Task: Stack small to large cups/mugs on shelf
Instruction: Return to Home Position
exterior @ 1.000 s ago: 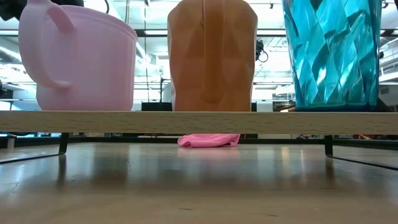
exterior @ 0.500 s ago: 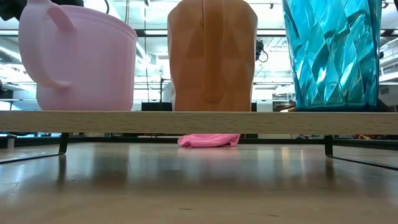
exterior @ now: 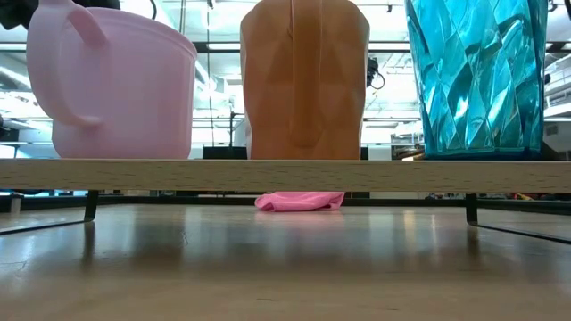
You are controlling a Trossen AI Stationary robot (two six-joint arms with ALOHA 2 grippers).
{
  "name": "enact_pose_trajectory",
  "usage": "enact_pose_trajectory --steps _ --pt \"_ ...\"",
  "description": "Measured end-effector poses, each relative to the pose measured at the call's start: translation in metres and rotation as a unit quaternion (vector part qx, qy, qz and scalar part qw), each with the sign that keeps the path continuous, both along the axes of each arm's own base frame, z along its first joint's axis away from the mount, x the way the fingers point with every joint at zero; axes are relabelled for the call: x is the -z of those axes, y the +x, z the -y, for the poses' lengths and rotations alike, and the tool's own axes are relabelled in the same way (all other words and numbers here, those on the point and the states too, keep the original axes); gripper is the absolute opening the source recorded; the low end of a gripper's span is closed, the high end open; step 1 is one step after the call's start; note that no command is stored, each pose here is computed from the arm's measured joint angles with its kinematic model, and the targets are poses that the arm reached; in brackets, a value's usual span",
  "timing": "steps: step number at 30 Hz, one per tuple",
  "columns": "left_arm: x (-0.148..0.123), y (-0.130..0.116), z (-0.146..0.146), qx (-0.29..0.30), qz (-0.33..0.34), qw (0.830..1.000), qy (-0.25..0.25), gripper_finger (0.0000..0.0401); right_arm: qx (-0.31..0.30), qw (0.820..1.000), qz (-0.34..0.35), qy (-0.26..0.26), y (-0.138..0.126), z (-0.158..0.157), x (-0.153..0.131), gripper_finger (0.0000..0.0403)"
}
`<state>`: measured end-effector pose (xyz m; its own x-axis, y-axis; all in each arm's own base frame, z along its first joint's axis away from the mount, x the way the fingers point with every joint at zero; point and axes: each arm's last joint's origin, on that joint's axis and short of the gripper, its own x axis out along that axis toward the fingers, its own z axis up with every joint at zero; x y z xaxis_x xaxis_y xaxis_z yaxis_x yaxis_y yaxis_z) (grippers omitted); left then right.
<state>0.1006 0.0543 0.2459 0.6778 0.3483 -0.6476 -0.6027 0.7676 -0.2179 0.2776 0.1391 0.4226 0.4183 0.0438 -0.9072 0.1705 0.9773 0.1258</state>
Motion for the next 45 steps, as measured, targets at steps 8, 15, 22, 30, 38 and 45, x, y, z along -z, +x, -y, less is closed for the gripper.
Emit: enact_pose_trajectory --steps 8,15,22,30,38,45 --pt "-0.004 0.003 -0.002 -0.007 0.029 1.000 0.005 0.0021 -0.027 0.993 0.110 0.011 -0.057 -0.003 -0.049 0.0058" --pt "-0.010 0.007 -0.004 -0.045 0.086 0.995 -0.023 0.0031 -0.031 0.985 0.164 0.047 -0.104 0.001 -0.073 0.0058" --pt "-0.010 0.007 -0.003 -0.060 0.097 0.992 -0.045 0.0024 -0.010 0.963 0.269 -0.015 -0.125 -0.012 -0.083 0.0058" --pt "-0.011 0.007 -0.003 -0.049 0.097 0.993 -0.037 0.0019 -0.046 0.941 0.336 -0.022 -0.127 -0.066 -0.055 0.0058" --pt "-0.025 0.021 0.008 0.021 0.168 0.986 -0.013 0.0031 -0.088 0.905 0.410 0.066 -0.148 -0.112 -0.001 0.0058" --pt "-0.036 0.030 0.027 0.109 0.221 0.969 0.005 0.0026 -0.117 0.858 0.483 0.133 -0.168 -0.122 0.047 0.0058"
